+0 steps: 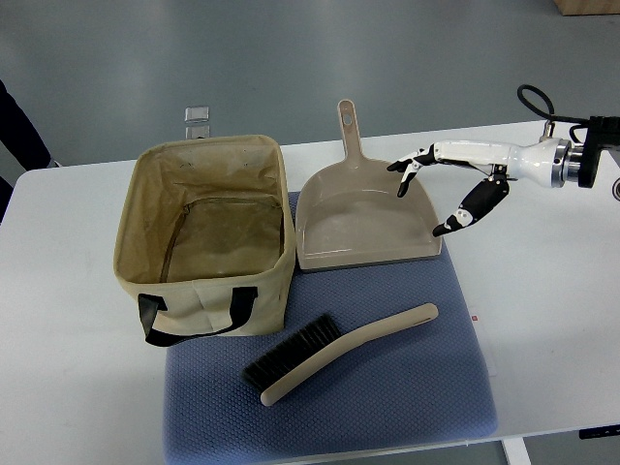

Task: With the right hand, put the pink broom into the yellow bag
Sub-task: 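Reach the right hand down toward the beige handle of the black brush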

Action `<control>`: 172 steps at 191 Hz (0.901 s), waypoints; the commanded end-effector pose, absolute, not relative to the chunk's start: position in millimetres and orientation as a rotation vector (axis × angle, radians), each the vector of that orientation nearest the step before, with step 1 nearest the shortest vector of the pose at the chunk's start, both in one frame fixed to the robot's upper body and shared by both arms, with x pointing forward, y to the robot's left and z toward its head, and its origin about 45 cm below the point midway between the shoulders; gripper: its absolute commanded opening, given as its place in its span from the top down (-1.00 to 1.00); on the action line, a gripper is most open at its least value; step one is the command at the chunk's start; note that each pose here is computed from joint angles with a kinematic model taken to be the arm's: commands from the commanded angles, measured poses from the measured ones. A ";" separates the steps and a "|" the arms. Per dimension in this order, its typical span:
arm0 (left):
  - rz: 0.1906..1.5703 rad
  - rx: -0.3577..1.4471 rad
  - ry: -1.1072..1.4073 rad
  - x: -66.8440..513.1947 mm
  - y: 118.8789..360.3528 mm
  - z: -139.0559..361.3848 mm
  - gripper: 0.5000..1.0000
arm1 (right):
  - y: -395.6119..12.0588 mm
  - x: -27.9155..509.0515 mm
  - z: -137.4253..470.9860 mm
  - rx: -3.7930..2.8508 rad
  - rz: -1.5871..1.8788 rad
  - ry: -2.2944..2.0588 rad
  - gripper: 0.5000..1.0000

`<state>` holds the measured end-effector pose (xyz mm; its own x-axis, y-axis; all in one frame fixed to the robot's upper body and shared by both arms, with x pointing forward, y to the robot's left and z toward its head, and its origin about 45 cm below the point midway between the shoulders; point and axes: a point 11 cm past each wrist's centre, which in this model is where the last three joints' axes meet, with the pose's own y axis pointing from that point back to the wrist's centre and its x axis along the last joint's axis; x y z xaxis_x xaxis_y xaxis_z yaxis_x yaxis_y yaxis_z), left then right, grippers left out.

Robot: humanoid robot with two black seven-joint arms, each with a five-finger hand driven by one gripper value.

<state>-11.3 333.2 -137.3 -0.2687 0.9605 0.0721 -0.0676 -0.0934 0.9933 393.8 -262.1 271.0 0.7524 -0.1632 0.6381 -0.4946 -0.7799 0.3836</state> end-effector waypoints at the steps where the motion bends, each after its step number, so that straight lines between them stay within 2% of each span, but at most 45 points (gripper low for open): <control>1: 1.506 1.071 1.302 -11.3 333.2 -137.3 -1.00 | -249.4 381.7 263.2 2.413 0.801 -0.376 -0.72; 38: 1.506 1.071 1.302 -11.3 333.2 -137.3 -1.00 | -221.3 362.4 229.5 2.393 0.838 -0.237 -0.71; 83: 1.506 1.071 1.302 -11.3 333.2 -137.3 -1.00 | -223.2 351.8 201.5 2.316 0.939 -0.243 -0.71; 172: 1.506 1.071 1.302 -11.3 333.2 -137.3 -1.00 | -196.2 324.7 166.5 2.335 1.015 -0.181 -0.71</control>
<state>-11.3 333.2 -137.3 -0.2687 0.9605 0.0722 -0.0674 -0.0935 0.9933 328.8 -202.6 171.0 0.7023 0.0904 0.7061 -0.3532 -0.8169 0.4559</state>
